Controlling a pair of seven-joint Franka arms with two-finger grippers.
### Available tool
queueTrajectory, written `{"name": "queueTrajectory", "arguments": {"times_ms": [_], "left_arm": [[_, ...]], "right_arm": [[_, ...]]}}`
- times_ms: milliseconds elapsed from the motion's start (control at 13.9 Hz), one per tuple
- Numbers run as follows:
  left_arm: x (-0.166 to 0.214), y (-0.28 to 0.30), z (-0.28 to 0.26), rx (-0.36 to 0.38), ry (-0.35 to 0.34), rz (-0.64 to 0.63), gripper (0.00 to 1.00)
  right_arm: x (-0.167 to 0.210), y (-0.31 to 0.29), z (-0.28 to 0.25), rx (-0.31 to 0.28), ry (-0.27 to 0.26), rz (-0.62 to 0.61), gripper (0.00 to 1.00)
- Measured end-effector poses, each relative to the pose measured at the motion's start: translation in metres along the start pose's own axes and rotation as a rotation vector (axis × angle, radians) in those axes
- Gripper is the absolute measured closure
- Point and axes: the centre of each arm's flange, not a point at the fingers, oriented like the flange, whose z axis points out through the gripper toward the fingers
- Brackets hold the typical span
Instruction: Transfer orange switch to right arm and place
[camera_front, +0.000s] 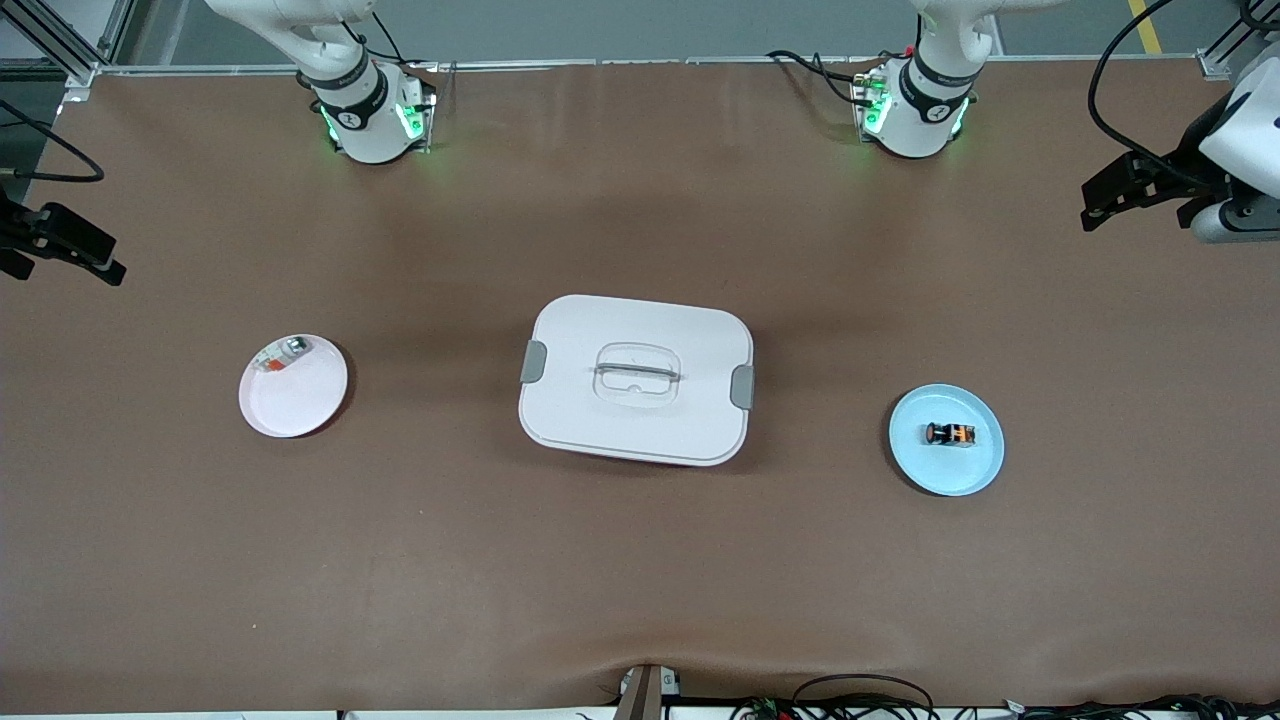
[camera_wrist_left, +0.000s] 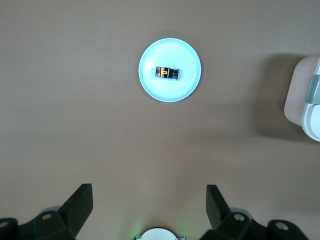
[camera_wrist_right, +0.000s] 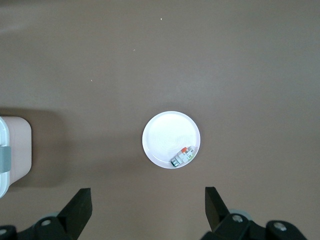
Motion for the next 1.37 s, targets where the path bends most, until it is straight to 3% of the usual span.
{"name": "queueTrajectory", "arguments": {"times_ms": [720, 936, 1367], "left_arm": [[0.005, -0.001, 0.007, -0.001, -0.023, 0.001, 0.0], [0.027, 0.0, 0.039, -0.006, -0.053, 0.003, 0.0], [0.064, -0.001, 0.137, -0.019, 0.001, -0.001, 0.0]], "right_arm": [[0.0, 0.0, 0.0, 0.0, 0.0, 0.0, 0.0], [0.0, 0.0, 0.0, 0.0, 0.0, 0.0, 0.0], [0.0, 0.0, 0.0, -0.001, 0.0, 0.0, 0.0]]}}
